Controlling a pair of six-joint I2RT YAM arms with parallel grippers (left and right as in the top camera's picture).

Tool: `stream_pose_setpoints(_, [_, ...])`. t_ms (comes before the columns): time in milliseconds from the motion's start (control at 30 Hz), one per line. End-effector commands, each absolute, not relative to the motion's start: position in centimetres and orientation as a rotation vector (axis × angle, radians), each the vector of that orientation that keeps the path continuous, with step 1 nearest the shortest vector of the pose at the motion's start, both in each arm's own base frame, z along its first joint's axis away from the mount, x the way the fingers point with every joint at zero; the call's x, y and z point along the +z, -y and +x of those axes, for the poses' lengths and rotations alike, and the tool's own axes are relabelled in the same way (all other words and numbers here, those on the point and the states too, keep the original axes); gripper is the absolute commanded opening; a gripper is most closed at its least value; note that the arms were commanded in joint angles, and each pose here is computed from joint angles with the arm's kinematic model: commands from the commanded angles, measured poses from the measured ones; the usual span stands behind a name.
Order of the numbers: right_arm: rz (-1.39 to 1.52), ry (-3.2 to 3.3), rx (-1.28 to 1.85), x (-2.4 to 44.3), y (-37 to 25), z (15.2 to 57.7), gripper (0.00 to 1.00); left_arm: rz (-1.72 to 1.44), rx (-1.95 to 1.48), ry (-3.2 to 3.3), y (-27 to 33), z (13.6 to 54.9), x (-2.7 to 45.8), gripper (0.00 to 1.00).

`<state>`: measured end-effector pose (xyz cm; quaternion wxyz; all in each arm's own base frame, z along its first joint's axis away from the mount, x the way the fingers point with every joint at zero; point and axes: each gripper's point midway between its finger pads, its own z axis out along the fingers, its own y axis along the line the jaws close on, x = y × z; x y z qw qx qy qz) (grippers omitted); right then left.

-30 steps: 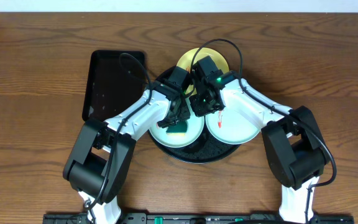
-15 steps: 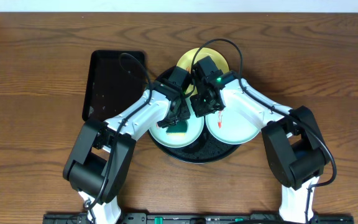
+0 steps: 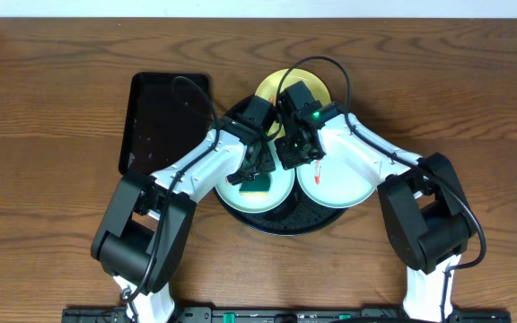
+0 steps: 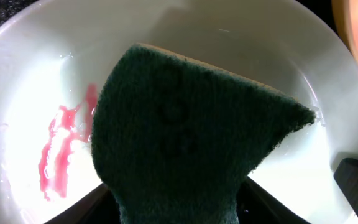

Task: Clean dirty plates on tray and stack at the side
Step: 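Hold the plate rim with right gripper while left presses sponge on plate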

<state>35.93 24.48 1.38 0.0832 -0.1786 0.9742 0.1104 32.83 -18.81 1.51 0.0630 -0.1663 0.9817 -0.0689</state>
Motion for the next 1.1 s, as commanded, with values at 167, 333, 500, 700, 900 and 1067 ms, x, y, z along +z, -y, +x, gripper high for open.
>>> stream_pose_setpoints(167, [-0.538, -2.921, 0.339, 1.09, -24.71, 35.65, 0.01, -0.475, -0.238, -2.945, 19.34, 33.3, 2.47, 0.59])
stream_pose_setpoints(333, [-0.538, -2.921, 0.339, 1.09, -24.72, 35.66, 0.01, -0.475, -0.238, -2.945, 19.34, 33.3, 2.47, 0.61])
stream_pose_setpoints(500, [-0.538, -2.921, 0.339, 1.09, -24.72, 35.66, 0.01, -0.475, -0.238, -2.945, 19.34, 33.3, 2.47, 0.59])
stream_pose_setpoints(700, [-0.538, -2.921, 0.339, 1.09, -24.71, 35.65, 0.01, -0.475, -0.238, -2.945, 19.34, 33.31, 2.47, 0.55])
stream_pose_setpoints(900, [-0.539, -2.921, 0.339, 1.09, -24.71, 35.64, 0.01, -0.474, -0.241, -2.942, 19.38, 33.37, 2.49, 0.64])
stream_pose_setpoints(1067, [-0.539, -2.923, 0.338, 1.08, -24.69, 35.61, 0.01, -0.474, -0.241, -2.943, 19.37, 33.36, 2.49, 0.64])
